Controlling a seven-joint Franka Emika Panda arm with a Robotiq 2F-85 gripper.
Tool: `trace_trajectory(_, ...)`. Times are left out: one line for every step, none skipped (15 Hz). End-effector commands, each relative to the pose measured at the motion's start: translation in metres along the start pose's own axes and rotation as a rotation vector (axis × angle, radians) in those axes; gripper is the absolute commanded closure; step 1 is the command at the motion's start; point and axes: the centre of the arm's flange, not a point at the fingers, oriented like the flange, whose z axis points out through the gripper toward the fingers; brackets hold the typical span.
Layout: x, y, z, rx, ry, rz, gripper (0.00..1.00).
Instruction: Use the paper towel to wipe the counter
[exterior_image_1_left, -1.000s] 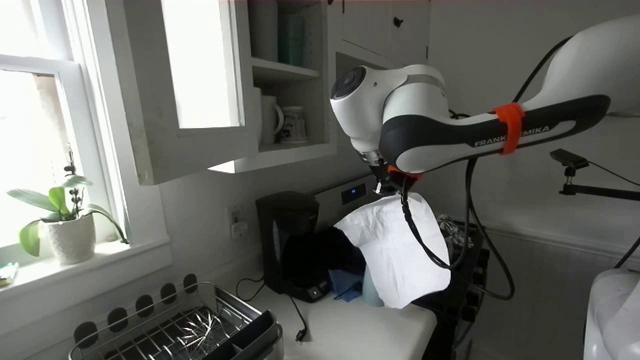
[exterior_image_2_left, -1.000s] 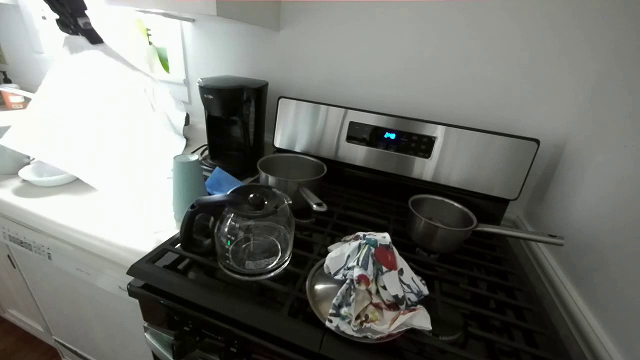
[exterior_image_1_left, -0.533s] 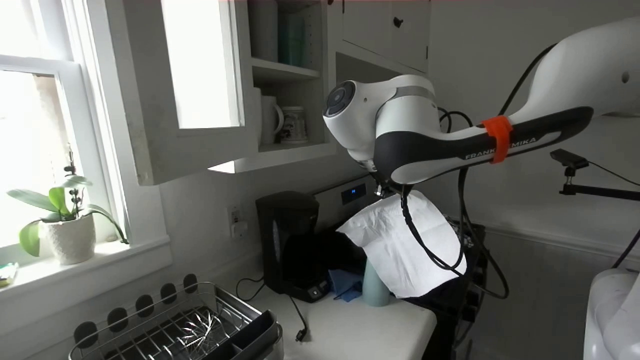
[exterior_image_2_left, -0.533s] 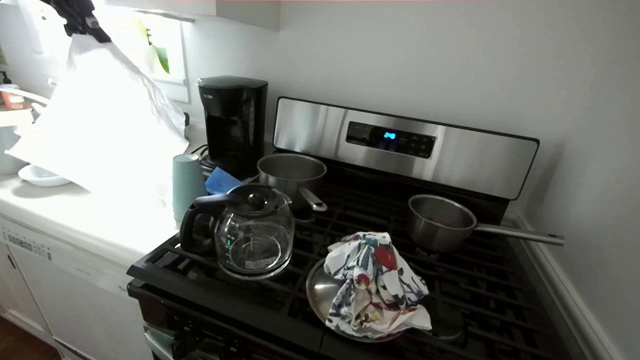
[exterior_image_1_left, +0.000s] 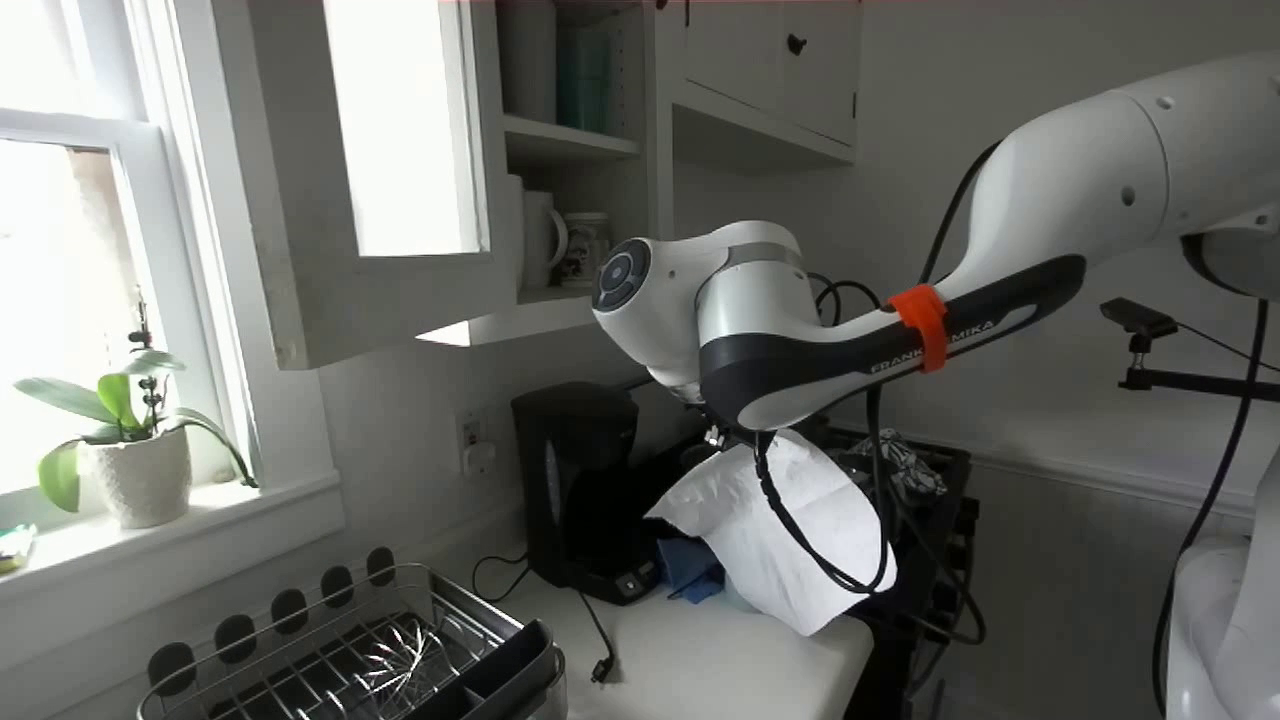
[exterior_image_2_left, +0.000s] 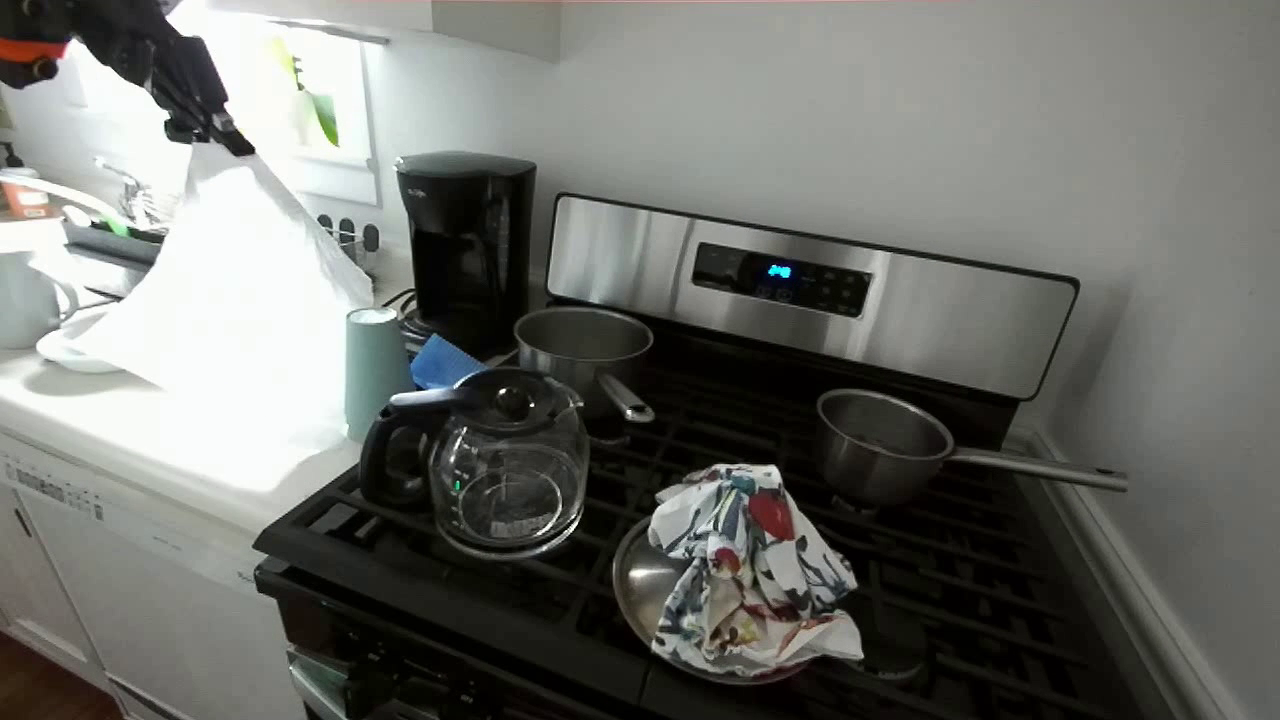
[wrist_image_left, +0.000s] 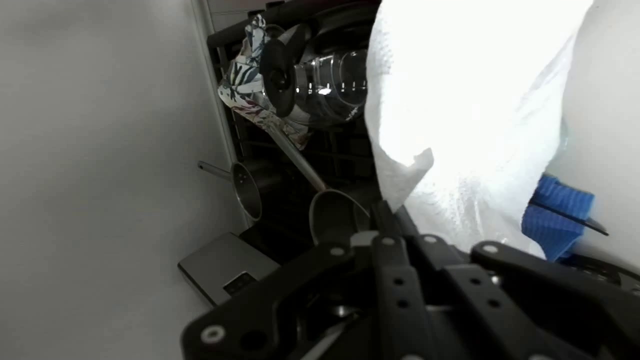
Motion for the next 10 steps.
trace_trajectory(0.014,-0.031,-0.009,0.027,-0.011,0.013,1.0)
trace_trajectory(0.014,-0.039,-0.009,0.035,-0.013,0.011,1.0)
trace_trajectory(0.015,-0.044,-0.009,0.04,-0.015,0.013,1.0)
trace_trajectory(0.016,-0.049,-0.01,0.054,-0.017,0.018,1.0)
trace_trajectory(0.017,-0.054,-0.011,0.062,-0.017,0.023,1.0)
trace_trajectory(0.019,-0.057,-0.013,0.075,-0.014,0.031,1.0)
trace_trajectory(0.021,-0.06,-0.016,0.093,-0.003,0.046,1.0)
trace_trajectory(0.023,-0.064,-0.018,0.116,0.01,0.058,1.0)
trace_trajectory(0.024,-0.067,-0.02,0.134,0.023,0.072,1.0)
trace_trajectory(0.026,-0.071,-0.023,0.153,0.031,0.091,0.81)
